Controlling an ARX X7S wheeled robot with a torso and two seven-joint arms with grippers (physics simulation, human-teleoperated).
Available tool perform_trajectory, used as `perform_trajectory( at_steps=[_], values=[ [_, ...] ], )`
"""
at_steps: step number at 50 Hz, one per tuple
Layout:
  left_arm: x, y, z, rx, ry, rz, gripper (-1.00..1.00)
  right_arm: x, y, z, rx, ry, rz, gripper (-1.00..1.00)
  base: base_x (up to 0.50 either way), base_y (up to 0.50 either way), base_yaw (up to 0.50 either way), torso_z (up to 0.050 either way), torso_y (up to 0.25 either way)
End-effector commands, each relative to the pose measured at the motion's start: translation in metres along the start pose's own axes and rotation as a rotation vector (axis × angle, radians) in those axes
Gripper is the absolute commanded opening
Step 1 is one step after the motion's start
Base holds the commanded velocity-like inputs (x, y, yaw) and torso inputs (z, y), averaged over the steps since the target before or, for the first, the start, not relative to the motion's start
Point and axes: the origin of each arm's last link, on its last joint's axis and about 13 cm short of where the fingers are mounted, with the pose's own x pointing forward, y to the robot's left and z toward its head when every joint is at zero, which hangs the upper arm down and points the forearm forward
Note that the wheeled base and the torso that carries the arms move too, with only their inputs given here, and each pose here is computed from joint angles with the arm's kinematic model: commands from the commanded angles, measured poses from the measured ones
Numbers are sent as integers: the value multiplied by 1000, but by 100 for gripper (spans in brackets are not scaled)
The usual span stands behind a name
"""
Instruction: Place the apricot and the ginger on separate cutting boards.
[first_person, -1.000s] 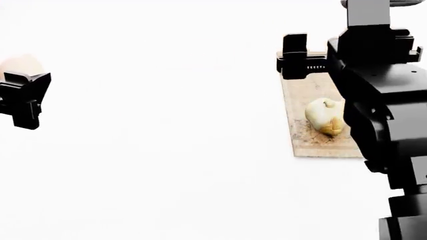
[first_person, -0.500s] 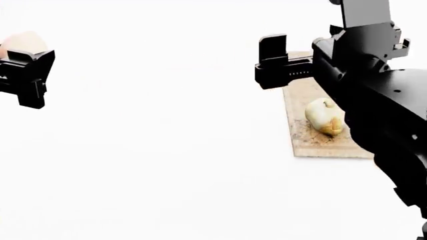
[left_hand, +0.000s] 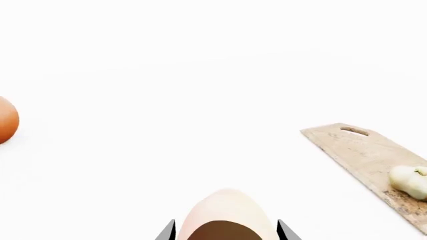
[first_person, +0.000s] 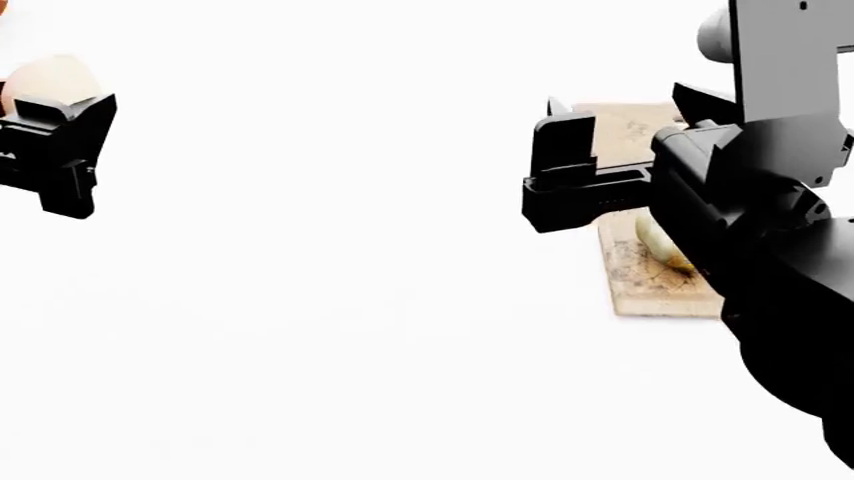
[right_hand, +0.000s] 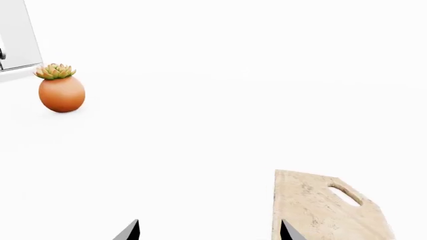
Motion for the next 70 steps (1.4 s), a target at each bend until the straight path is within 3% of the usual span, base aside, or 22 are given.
perform_trajectory(
  at_steps=[1, 70],
  values=[
    [-2, -1, 0, -7, -6, 7, -100, -3, 3, -7, 14, -4, 19, 100, 70, 500, 0, 0, 0],
    [-1, 0, -1, -7, 5, 10, -100, -4, 1, -11, 4, 8, 31, 100, 16, 500, 0, 0, 0]
  ],
)
